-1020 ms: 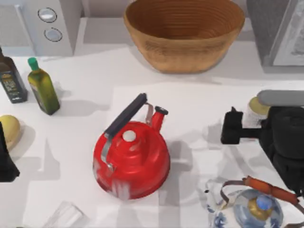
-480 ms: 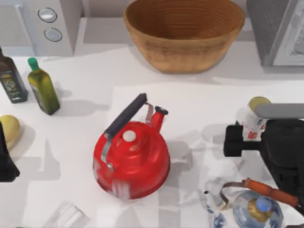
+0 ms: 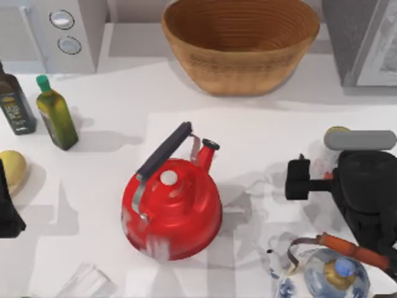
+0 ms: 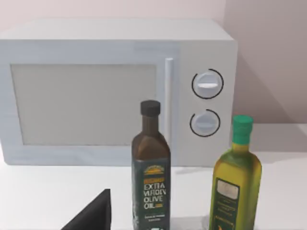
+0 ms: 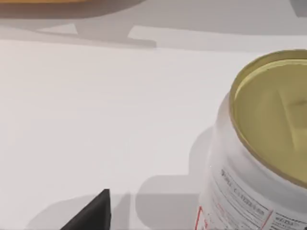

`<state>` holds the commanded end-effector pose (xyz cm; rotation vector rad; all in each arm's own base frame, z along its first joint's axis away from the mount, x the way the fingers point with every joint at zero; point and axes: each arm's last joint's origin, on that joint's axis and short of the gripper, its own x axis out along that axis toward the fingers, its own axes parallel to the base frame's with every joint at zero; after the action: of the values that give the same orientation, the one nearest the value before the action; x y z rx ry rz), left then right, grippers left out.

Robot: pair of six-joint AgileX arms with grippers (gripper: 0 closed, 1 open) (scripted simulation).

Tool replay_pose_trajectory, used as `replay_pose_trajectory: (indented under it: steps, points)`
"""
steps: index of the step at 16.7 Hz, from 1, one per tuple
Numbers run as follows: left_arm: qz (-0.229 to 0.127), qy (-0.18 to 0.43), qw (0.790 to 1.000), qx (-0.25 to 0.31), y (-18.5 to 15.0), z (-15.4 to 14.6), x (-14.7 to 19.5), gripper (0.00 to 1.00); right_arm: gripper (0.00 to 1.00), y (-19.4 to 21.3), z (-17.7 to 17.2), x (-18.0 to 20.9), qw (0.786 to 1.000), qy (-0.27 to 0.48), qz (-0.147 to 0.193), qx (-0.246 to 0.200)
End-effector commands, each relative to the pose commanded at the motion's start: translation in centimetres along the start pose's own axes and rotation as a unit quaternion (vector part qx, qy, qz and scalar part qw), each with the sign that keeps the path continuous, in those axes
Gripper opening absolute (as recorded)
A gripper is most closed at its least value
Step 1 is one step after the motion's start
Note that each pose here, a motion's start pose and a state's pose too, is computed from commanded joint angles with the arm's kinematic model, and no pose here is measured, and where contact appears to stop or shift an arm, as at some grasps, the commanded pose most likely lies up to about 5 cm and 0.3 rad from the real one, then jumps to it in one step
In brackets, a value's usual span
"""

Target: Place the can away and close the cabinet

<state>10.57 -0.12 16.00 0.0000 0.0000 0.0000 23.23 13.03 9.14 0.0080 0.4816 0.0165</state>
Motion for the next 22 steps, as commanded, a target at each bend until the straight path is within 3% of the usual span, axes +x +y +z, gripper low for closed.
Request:
replay_pose_trajectory:
  steps: [6,11,22]
  points:
    - [0.000,0.000,1.000,0.000,0.0,0.0,0.0,1.00,1.00,-0.4,0.0,4.2,1.000,0.005,-0.010,0.001]
    - [0.000,0.000,1.000,0.000,0.0,0.0,0.0,1.00,1.00,-0.6,-0.2,4.6,1.000,0.006,-0.013,0.001]
    - [0.000,0.000,1.000,0.000,0.0,0.0,0.0,1.00,0.17,-0.6,-0.2,4.6,1.000,0.006,-0.013,0.001]
